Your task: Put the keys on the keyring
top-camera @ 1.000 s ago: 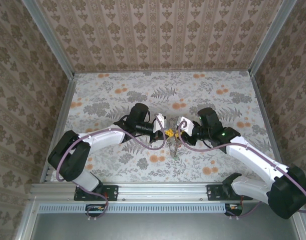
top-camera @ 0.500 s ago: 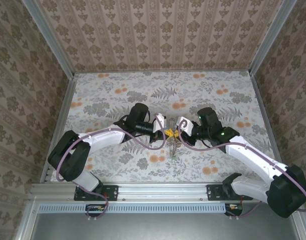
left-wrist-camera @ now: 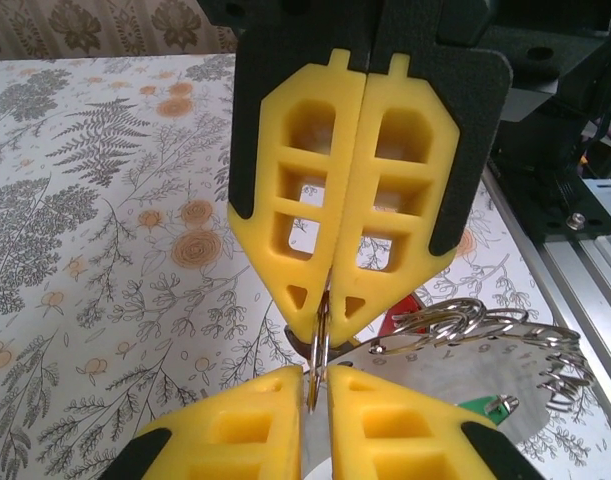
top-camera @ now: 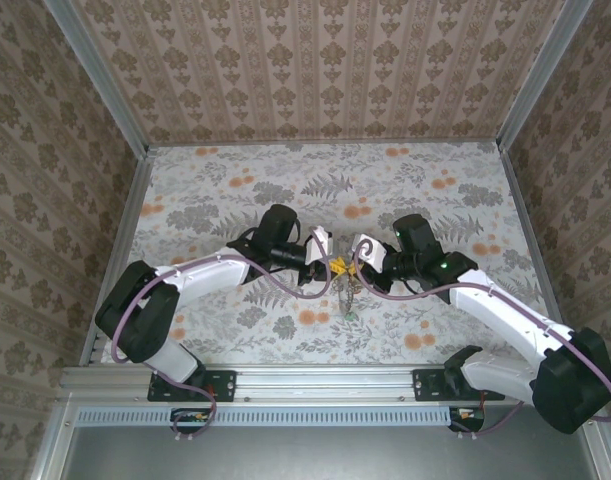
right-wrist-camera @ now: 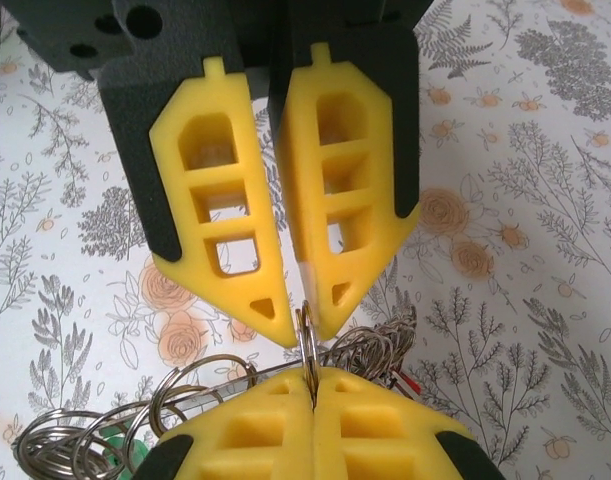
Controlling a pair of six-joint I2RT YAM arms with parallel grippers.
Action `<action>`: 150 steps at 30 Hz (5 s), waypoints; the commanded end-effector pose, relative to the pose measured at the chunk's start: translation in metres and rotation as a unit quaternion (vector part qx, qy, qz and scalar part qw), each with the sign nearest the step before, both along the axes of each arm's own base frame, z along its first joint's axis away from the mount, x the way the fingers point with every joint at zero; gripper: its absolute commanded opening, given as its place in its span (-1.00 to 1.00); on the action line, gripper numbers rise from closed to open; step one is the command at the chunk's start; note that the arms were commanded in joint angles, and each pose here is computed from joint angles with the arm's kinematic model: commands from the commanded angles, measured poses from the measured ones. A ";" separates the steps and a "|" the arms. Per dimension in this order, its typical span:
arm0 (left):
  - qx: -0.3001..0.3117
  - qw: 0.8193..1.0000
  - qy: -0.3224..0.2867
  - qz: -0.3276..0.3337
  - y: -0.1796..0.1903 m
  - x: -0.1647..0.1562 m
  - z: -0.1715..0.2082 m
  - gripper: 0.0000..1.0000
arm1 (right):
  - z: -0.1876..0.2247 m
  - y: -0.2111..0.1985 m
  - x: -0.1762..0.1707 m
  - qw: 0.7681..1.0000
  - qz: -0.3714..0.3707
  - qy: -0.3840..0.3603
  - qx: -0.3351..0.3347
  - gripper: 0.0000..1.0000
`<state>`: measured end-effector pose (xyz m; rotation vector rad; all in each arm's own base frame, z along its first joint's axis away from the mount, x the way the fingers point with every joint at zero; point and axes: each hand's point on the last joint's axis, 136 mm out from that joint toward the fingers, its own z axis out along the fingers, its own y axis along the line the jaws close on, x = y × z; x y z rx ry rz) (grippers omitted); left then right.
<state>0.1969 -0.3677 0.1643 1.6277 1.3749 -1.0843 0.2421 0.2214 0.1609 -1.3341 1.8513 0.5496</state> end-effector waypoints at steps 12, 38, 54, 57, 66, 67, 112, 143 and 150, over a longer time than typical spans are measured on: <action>0.025 0.999 -0.034 -0.029 -0.006 -0.006 0.009 -0.69 | 0.024 0.010 0.003 1.000 0.016 -0.023 0.006 -0.97; -0.068 0.997 -0.002 -0.024 0.000 -0.007 0.034 -1.00 | 0.008 0.000 0.004 0.999 -0.016 -0.023 0.022 -0.70; -0.078 0.996 0.009 -0.032 0.000 -0.009 0.037 -1.00 | 0.012 0.006 0.008 0.999 -0.011 -0.022 0.037 -0.72; -0.077 0.996 0.010 -0.030 0.000 -0.008 0.037 -1.00 | 0.010 0.004 0.008 0.999 -0.013 -0.025 0.028 -0.83; -0.031 0.999 0.005 -0.026 0.002 -0.005 0.022 -0.81 | 0.017 0.003 0.006 1.000 -0.001 -0.021 0.013 -0.96; -0.024 0.999 0.003 -0.027 0.002 -0.005 0.020 -0.80 | 0.018 0.004 0.006 1.000 0.001 -0.020 0.013 -0.97; -0.004 1.000 -0.017 -0.010 -0.003 0.002 0.017 -0.77 | 0.023 0.014 -0.003 0.999 0.021 -0.023 0.003 -0.97; -0.062 0.998 0.010 -0.028 -0.006 -0.005 0.034 -1.00 | 0.019 0.007 0.001 0.999 -0.002 -0.034 0.037 -0.67; -0.086 0.996 0.016 -0.028 -0.002 -0.004 0.042 -1.00 | 0.010 0.001 0.005 0.999 -0.014 -0.017 0.039 -0.77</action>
